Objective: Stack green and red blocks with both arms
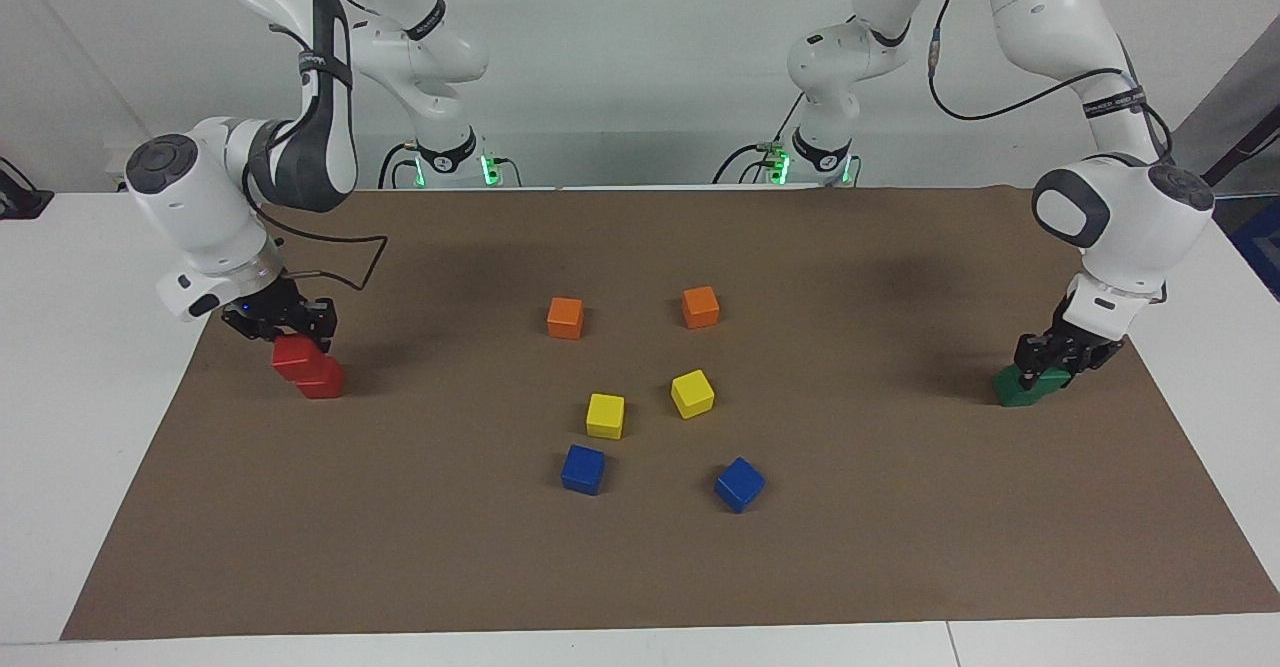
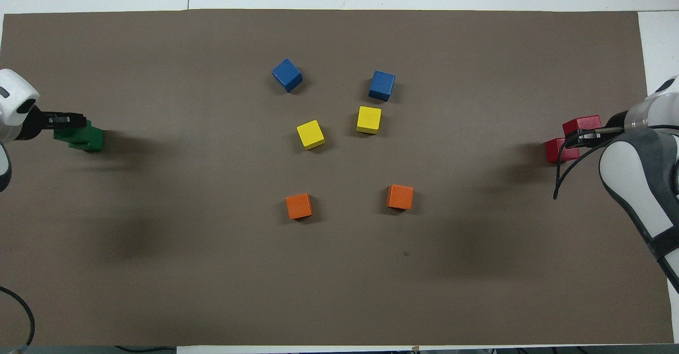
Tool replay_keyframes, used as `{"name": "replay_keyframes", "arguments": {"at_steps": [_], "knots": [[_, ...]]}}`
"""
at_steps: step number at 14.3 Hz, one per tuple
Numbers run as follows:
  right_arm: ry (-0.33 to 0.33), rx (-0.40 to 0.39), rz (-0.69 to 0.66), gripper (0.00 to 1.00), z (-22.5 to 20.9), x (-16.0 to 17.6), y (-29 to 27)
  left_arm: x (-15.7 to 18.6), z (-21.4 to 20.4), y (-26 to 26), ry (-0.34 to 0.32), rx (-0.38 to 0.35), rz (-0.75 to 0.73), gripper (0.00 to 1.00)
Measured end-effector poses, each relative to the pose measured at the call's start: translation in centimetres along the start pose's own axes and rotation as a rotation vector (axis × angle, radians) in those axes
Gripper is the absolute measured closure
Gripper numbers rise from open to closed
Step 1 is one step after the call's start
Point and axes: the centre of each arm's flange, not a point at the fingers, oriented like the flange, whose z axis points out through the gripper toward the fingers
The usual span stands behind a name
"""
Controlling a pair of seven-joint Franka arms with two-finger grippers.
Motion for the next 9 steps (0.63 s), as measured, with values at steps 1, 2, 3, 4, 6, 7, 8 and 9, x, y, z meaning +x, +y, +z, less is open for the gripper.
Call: {"name": "replay_keyframes", "arguments": {"at_steps": [1, 2, 3, 4, 6, 7, 8, 9], "knots": [[0.000, 0.000, 0.002, 0.44, 0.3, 0.0, 0.1, 0.0, 0.0, -0.1, 0.000, 0.000, 0.007, 0.31], [0.002, -0.001, 0.002, 0.44, 0.5, -0.1, 0.1, 0.0, 0.0, -0.1, 0.001, 0.001, 0.011, 0.19], [0.007, -0.002, 0.002, 0.44, 0.7, 0.0, 0.1, 0.0, 0.0, -0.1, 0.001, 0.001, 0.014, 0.08], [0.006, -0.002, 0.003, 0.44, 1.1, -0.1, 0.2, 0.0, -0.1, -0.1, 0.001, 0.001, 0.015, 0.00], [0.008, -0.004, 0.008, 0.44, 1.6, -0.2, 0.4, 0.2, -0.3, -0.1, 0.006, 0.002, 0.015, 0.00], [0.012, -0.004, 0.009, 0.44, 1.9, -0.2, 0.5, 0.5, -0.6, -0.1, 0.009, 0.002, 0.016, 0.00], [0.015, -0.005, 0.010, 0.44, 2.1, -0.3, 0.5, 0.9, -1.2, -0.1, 0.003, -0.001, 0.018, 0.00], [0.014, -0.005, 0.010, 0.44, 2.4, -0.4, 0.5, 1.4, -2.0, 0.0, -0.009, -0.007, 0.021, 0.00]]}}
